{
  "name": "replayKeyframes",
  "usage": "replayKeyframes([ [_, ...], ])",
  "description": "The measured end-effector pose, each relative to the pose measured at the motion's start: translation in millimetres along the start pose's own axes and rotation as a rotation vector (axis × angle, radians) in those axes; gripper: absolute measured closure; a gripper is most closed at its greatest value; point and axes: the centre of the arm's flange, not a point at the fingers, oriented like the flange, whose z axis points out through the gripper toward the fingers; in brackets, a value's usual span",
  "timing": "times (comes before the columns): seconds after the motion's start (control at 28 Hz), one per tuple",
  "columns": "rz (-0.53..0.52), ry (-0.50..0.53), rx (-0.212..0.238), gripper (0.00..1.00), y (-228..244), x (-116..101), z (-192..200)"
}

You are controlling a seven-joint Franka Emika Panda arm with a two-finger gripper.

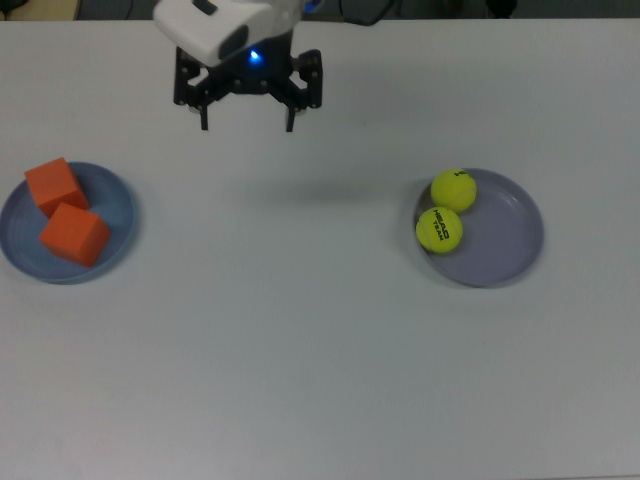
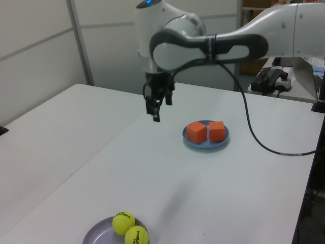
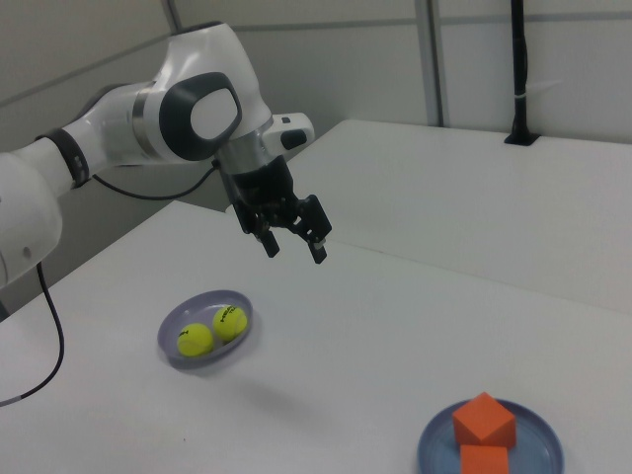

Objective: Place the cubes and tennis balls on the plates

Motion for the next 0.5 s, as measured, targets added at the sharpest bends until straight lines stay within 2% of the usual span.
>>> replayKeyframes([
  [0.5,0.044,-0.018,-0.013,0.00,22.5,-12.2,-12.5],
])
